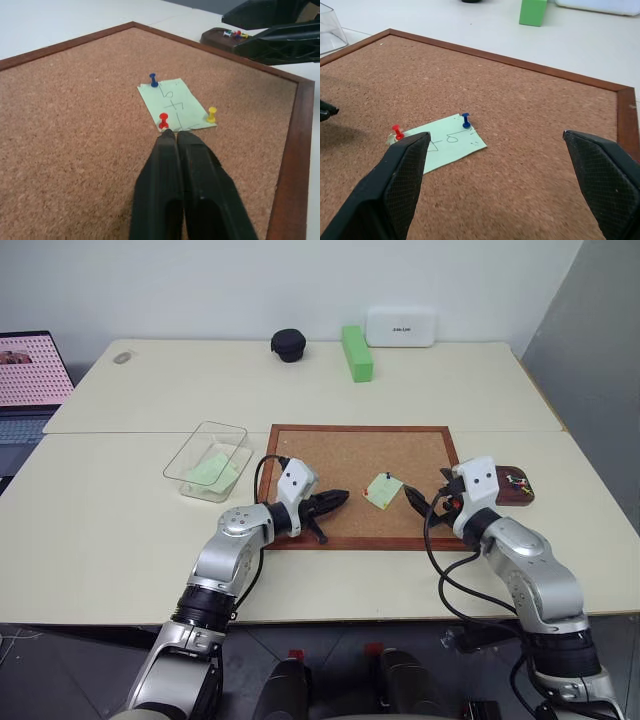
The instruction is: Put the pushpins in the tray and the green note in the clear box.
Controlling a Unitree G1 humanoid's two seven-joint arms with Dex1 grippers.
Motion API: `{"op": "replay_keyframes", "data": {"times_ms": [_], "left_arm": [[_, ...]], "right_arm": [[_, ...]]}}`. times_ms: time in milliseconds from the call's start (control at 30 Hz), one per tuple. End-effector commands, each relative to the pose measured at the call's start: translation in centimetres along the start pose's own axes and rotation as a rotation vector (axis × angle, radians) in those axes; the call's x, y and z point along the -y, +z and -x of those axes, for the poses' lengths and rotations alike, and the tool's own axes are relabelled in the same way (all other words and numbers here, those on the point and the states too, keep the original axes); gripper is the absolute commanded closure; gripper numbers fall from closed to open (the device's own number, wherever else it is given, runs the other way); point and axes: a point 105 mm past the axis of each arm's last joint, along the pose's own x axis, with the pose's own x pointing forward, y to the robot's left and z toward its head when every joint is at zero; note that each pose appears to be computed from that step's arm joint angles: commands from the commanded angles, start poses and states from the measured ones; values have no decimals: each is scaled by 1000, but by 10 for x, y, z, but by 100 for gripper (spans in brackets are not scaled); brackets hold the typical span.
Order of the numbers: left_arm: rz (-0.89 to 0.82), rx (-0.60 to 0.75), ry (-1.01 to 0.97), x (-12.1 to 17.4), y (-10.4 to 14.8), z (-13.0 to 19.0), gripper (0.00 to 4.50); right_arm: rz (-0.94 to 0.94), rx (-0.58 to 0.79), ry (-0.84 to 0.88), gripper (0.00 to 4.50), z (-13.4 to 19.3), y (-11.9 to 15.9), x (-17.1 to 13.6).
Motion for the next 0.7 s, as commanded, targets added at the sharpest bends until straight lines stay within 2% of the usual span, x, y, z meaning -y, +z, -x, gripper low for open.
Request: {"op": "replay_keyframes", "data": {"times_ms": [33, 167, 267, 367, 567, 700], "left_arm": [[-52, 48, -8, -3, 17, -8, 449], [-32, 1, -5, -2, 3, -14, 449], [-30, -110, -23, 4, -27, -16, 449], [-14, -157, -20, 4, -42, -15, 449], [-1, -167, -25, 4, -47, -15, 449], [-11, -137, -26, 4, -37, -17, 449]], "right_arm": [[19, 54, -3, 0, -13, 13, 0], [-41, 53, -43, 0, -28, 13, 7], [-28, 36, -29, 0, -38, 10, 6], [-24, 35, -3, 0, -47, 11, 2], [-21, 11, 41, 0, -60, 4, -5], [-9, -8, 52, 0, -68, -2, -7]]}}
